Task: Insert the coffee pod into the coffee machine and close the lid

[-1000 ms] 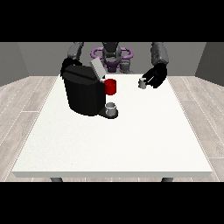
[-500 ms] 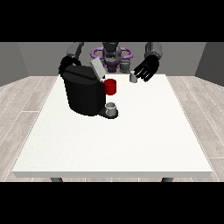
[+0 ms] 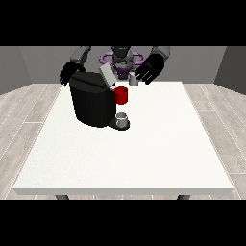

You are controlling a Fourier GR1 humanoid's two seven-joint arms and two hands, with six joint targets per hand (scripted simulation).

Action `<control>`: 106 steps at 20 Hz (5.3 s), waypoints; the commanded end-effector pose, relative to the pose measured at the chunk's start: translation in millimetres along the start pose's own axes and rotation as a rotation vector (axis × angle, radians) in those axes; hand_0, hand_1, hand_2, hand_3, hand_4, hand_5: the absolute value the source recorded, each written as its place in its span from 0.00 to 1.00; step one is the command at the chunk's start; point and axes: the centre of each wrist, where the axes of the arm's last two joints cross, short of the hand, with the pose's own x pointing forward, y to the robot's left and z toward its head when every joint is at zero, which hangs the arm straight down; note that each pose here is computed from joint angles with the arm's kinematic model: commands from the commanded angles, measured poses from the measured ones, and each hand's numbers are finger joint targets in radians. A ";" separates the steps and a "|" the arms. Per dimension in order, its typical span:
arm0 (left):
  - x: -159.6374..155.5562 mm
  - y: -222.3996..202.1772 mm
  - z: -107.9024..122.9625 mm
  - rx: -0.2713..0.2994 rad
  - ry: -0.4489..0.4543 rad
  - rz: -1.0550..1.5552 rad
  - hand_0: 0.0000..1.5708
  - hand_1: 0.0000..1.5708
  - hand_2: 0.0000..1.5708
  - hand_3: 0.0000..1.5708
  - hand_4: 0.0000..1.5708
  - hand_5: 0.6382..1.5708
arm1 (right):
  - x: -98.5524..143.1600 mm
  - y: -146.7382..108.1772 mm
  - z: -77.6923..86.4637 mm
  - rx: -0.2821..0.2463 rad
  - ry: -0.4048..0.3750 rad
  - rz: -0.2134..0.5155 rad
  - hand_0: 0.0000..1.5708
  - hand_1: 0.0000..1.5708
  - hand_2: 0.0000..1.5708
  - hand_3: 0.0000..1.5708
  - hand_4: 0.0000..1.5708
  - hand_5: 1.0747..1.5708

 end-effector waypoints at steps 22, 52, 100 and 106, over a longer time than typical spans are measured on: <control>31.2 0.7 -16.3 -0.005 -0.017 -0.045 0.77 0.77 0.80 0.76 0.32 1.00 | 15.4 10.6 -2.8 -0.022 -0.033 -0.019 0.00 0.00 0.00 0.00 0.32 1.00; 37.8 2.1 -18.7 -0.021 -0.055 -0.095 0.70 0.70 0.73 0.62 0.26 1.00 | 2.2 7.9 -1.9 -0.061 -0.085 -0.015 0.00 0.00 0.00 0.00 0.28 1.00; -43.2 -183.5 60.9 -0.178 0.116 0.652 0.00 0.00 0.00 0.00 0.00 1.00 | -38.8 -55.3 48.9 -0.125 0.138 0.050 0.00 0.00 0.00 0.00 0.25 1.00; -94.1 -192.1 104.9 -0.123 0.216 0.789 0.00 0.00 0.00 0.00 0.14 1.00 | 16.0 -47.4 23.6 0.034 0.062 0.054 0.00 0.00 0.00 0.00 0.00 1.00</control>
